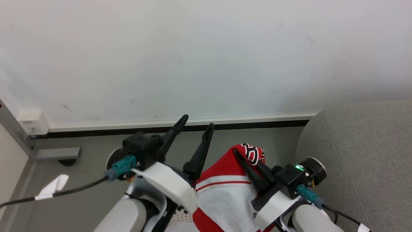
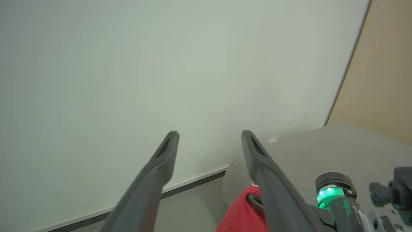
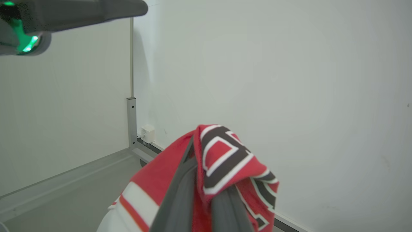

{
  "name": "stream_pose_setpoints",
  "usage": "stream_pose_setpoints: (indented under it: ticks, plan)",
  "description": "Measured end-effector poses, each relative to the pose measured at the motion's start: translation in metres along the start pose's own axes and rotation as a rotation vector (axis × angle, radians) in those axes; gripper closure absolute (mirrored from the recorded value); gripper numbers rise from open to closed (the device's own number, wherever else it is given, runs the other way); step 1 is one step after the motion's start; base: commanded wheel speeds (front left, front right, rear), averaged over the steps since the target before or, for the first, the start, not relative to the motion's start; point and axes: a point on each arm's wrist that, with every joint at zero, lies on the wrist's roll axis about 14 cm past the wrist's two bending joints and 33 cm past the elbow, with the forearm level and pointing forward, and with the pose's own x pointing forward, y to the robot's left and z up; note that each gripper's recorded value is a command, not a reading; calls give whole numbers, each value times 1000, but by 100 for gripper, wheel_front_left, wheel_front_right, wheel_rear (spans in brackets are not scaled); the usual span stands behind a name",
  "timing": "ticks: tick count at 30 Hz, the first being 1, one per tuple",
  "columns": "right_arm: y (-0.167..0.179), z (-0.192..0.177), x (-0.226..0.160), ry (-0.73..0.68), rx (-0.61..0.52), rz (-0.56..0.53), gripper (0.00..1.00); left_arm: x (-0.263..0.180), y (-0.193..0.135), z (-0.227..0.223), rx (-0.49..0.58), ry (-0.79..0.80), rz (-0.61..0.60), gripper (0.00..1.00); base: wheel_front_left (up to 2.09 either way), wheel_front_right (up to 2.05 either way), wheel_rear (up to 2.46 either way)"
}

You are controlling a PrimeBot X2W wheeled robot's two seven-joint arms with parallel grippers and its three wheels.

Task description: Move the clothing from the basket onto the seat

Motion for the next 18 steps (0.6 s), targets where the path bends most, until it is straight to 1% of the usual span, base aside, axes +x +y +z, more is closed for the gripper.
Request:
stream_pose_setpoints:
  ticks: [8,18]
  plan:
    - [-38,9,-6,-26,-29,-113,100,-20,1,-50,-22,102,13,0,0,0,0]
    - [-66,16,-17,-43,-66,-201,100,-35,-6,-86,-48,117,-3,0,0,0,0]
